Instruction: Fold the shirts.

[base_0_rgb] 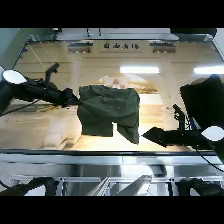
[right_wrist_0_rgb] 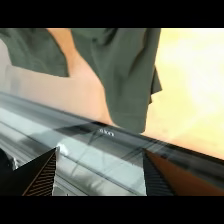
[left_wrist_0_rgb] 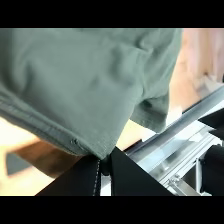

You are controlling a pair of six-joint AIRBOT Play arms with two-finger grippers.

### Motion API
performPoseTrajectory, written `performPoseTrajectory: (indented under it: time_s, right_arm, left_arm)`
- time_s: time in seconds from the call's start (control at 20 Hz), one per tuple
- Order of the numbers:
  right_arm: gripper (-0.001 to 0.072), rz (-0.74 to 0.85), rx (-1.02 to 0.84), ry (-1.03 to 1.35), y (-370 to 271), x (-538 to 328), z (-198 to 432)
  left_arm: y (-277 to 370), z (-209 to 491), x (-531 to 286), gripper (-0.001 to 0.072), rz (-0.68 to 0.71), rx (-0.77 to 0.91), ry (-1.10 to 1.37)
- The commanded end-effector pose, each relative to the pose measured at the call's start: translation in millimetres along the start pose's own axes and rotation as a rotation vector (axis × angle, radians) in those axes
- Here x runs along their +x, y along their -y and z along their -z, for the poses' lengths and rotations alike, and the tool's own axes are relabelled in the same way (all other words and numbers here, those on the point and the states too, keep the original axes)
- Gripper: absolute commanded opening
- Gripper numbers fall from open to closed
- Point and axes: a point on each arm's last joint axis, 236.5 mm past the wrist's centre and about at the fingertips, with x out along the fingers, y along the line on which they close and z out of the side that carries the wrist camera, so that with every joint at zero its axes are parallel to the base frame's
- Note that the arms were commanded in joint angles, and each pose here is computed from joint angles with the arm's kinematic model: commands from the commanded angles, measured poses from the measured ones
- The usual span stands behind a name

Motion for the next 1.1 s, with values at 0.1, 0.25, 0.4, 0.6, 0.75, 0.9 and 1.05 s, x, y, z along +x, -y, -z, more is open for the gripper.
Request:
performPoseTrajectory:
  time_s: [0.1, 0.25, 0.4, 0.6, 0.75, 0.9, 1.05]
  right_arm:
    - [0.0584, -0.006, 0.099, -0.05, 18.6, 28.4, -1.8]
    - [0.0582, -0.035, 0.122, -0.087, 18.1, 54.9, 3.7]
    - [0.0575, -0.088, 0.144, -0.117, 12.7, 80.4, 10.5]
    - [0.0571, -0.172, 0.159, -0.094, -3.4, 97.0, 1.8]
    - [0.0361, -0.188, 0.111, -0.113, -19.0, 103.9, 2.8]
    - [0.0345, -0.202, 0.067, -0.137, -34.7, 109.9, 7.2]
    - [0.0216, -0.211, 0.067, -0.14, -38.7, 110.7, 8.5]
  left_arm:
    - [-4.1, 0.7, -29.8, 0.0024, 0.002, 0.009, 0.015]
    - [-11.8, -1.1, -36.6, 0.0025, -0.001, 0.001, 0.029]
    - [-21.5, -2.9, -45.2, 0.0025, -0.007, -0.013, 0.046]
    - [-28.1, -3.9, -51.2, 0.0031, -0.01, -0.023, 0.058]
    - [-25.2, -3.2, -48.8, 0.0031, -0.007, -0.005, 0.052]
    - [-22.9, -2.5, -46.9, 0.0031, -0.006, 0.001, 0.046]
    - [-24.6, -2.3, -48.6, 0.0031, -0.006, -0.004, 0.048]
